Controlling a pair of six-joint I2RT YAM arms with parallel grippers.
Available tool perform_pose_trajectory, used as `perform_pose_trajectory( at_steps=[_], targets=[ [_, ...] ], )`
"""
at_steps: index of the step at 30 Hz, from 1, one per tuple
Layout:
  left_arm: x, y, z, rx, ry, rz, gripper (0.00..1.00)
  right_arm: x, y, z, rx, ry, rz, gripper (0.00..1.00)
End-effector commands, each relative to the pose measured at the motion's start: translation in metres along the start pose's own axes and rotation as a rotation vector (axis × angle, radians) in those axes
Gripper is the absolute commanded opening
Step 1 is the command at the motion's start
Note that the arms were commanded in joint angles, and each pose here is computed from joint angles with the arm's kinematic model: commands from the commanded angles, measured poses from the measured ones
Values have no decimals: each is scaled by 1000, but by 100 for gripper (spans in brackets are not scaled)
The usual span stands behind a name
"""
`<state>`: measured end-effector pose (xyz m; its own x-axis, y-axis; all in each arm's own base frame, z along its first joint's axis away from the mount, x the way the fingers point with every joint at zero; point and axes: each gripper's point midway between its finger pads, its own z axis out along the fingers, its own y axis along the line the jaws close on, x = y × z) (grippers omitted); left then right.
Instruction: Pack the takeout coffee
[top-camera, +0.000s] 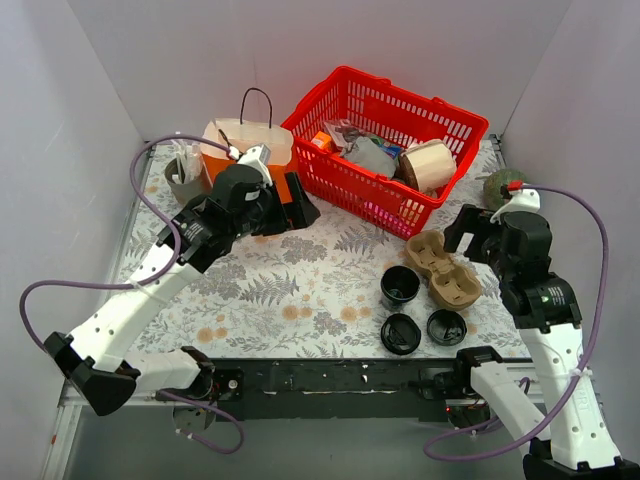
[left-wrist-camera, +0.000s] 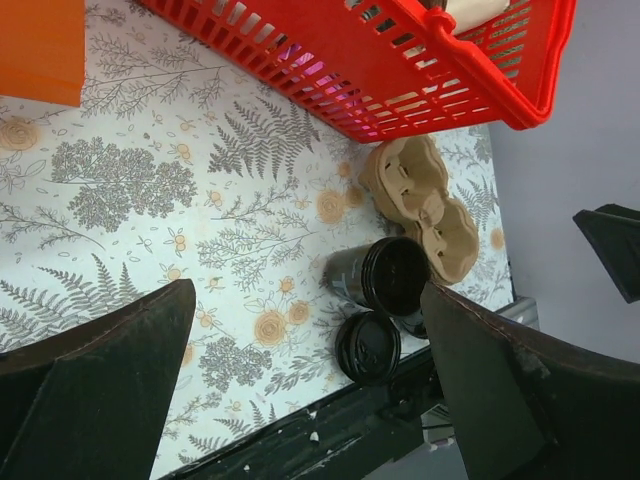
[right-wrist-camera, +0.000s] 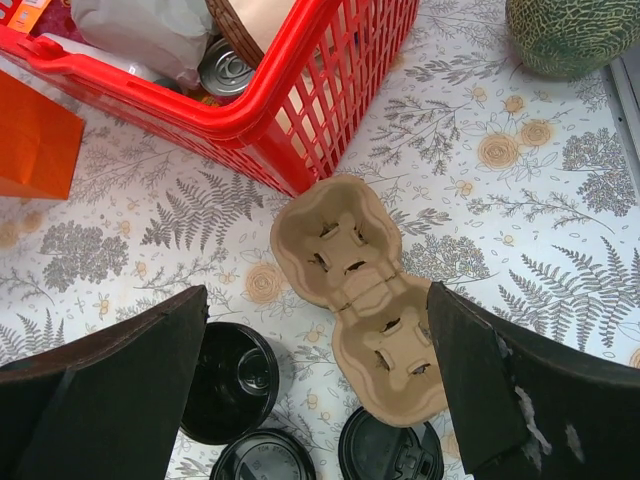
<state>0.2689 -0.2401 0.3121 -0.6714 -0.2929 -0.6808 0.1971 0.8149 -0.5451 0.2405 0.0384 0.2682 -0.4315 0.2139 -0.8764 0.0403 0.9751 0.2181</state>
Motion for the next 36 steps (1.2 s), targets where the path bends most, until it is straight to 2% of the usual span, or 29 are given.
perform_pose_trajectory(
  at_steps=[1,6,9,14,19,23,26,33,35,36],
  targets=[
    [-24,-10,-38,59,-122,-23,98,-13,5,-6,-33,-64,5,98],
    [-6,-12,-46,122,-83,-18,98,-3,27,-14,-181,-44,-47,98],
    [20,-9,-38,157,0,-17,98,11,32,-16,-224,-10,-48,98],
    [56,-5,-13,164,114,-30,98,47,19,-5,-157,84,50,97],
    [88,-33,0,220,185,5,98,96,3,17,-73,216,107,93],
    [105,-37,17,175,204,-1,98,98,2,26,-67,221,92,90],
    [113,-45,26,194,205,-1,98,99,-15,37,23,213,66,89],
    [134,-32,44,155,246,-17,98,98,-24,60,113,230,138,77],
    [136,-25,50,119,234,-17,98,95,-15,65,54,215,119,76],
    [137,-23,52,115,233,-17,98,94,1,67,-46,214,106,76]
  ],
)
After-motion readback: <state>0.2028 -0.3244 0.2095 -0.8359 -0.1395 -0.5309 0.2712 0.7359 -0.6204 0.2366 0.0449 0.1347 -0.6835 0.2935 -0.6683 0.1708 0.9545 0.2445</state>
